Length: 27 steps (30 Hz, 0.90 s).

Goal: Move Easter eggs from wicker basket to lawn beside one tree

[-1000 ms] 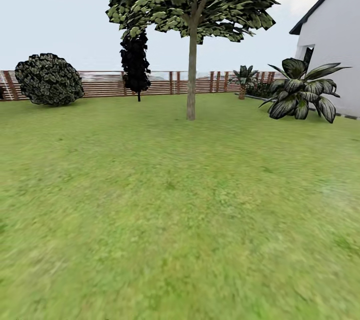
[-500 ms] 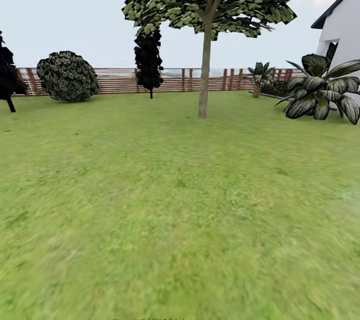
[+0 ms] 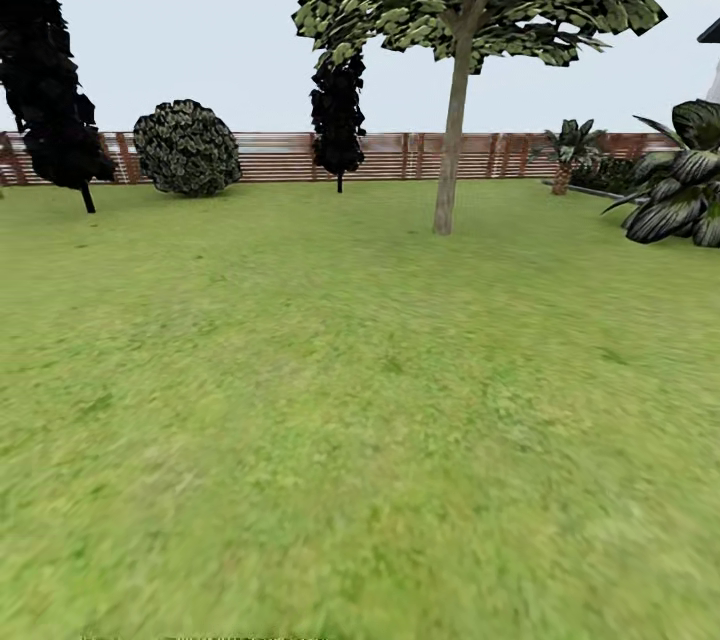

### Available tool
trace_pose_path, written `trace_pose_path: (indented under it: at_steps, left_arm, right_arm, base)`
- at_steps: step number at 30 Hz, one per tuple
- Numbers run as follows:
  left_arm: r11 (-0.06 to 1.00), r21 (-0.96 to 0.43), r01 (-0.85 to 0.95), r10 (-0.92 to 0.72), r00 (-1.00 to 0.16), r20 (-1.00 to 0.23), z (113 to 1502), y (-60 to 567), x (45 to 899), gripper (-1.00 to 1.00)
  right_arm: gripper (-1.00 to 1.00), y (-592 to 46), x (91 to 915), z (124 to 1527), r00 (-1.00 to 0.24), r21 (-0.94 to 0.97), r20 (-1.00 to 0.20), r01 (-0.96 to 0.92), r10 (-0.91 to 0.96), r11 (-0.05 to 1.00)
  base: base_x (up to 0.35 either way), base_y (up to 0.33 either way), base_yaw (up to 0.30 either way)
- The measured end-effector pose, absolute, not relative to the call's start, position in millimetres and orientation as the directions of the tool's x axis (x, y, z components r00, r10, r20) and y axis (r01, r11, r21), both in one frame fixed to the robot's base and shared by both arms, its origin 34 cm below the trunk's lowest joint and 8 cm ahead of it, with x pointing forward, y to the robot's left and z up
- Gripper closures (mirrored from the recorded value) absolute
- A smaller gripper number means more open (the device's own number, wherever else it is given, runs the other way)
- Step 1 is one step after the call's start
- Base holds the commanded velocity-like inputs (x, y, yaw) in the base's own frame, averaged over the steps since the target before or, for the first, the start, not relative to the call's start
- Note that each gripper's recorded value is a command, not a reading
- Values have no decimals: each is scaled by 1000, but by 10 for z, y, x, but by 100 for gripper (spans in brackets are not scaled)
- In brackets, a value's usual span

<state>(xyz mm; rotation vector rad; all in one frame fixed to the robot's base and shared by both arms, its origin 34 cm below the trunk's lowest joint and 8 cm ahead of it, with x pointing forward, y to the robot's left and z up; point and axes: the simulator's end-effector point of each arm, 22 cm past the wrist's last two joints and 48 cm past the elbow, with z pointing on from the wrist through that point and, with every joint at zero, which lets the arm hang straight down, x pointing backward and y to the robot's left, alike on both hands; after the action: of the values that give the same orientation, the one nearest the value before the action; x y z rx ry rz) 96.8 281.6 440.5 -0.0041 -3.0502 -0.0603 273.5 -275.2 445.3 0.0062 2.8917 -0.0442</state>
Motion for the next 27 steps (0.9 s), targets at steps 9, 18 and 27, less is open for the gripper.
trace_pose_path:
  at_steps: [9,18,27]
  left_arm:
    - [999,39,5,1,-996,91,4405,2816,969,-100]
    - [999,39,5,1,-996,90,4404,2816,970,-100]
    - [999,39,5,2,-996,90,4404,2816,970,-100]
  right_arm:
    - [-100,-2752,2735,4453,-969,-29,-247,8,1,1000]
    - [-100,-2754,2735,4453,-969,-30,-247,8,1,1000]
    - [-100,-2753,2735,4453,-969,-30,-247,9,1,1000]
  base:
    - [0,0,284]
    - [0,0,286]
    - [0,0,288]
